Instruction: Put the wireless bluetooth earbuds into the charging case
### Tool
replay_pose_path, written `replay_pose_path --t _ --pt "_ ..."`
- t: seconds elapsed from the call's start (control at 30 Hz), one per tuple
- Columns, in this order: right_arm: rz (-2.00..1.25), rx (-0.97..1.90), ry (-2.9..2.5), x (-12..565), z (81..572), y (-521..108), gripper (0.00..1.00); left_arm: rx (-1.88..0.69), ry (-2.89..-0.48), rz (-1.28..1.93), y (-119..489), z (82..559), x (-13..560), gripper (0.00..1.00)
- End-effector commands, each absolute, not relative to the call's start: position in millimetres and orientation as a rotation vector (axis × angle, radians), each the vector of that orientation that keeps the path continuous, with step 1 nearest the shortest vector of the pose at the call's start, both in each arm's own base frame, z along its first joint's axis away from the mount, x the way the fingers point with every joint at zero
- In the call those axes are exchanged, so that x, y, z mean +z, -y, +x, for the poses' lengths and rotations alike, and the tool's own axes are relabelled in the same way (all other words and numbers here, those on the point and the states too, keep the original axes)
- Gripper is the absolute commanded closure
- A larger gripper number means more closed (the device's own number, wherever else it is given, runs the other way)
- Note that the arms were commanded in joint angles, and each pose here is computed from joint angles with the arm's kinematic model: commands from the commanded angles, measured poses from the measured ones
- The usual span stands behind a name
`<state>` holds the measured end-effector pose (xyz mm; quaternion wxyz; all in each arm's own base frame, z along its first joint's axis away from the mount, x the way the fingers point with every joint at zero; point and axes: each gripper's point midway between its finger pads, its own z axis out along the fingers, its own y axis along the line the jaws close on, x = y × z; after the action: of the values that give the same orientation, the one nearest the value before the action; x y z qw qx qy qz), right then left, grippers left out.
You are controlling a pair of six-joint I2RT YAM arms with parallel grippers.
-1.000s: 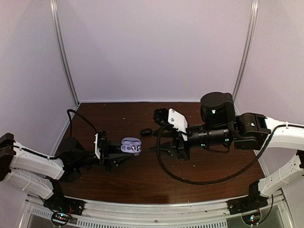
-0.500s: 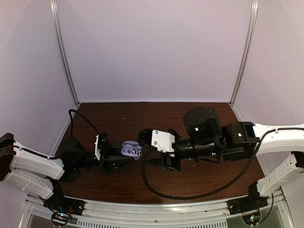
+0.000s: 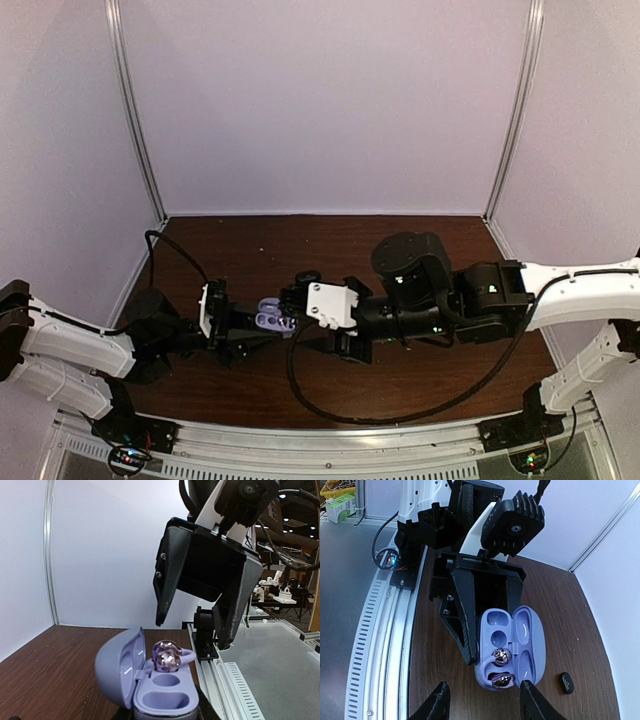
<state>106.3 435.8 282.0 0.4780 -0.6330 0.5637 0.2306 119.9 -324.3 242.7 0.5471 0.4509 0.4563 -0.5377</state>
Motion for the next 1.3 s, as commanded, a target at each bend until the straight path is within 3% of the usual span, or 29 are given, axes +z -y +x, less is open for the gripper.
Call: replay_pose_path --t 0.0,0.53,1.27 --pt "-1.531 0.570 -1.355 294 105 -443 0.53 -1.284 -0.992 1.055 324 117 263 1.00" --pt "-1.578 0.536 -1.405 260 107 -447 0.60 -1.287 -0.977 1.051 323 116 267 1.00" --pt "-1.496 0.610 -1.415 273 110 -444 0.81 -1.284 -0.970 1.061 323 115 267 1.00"
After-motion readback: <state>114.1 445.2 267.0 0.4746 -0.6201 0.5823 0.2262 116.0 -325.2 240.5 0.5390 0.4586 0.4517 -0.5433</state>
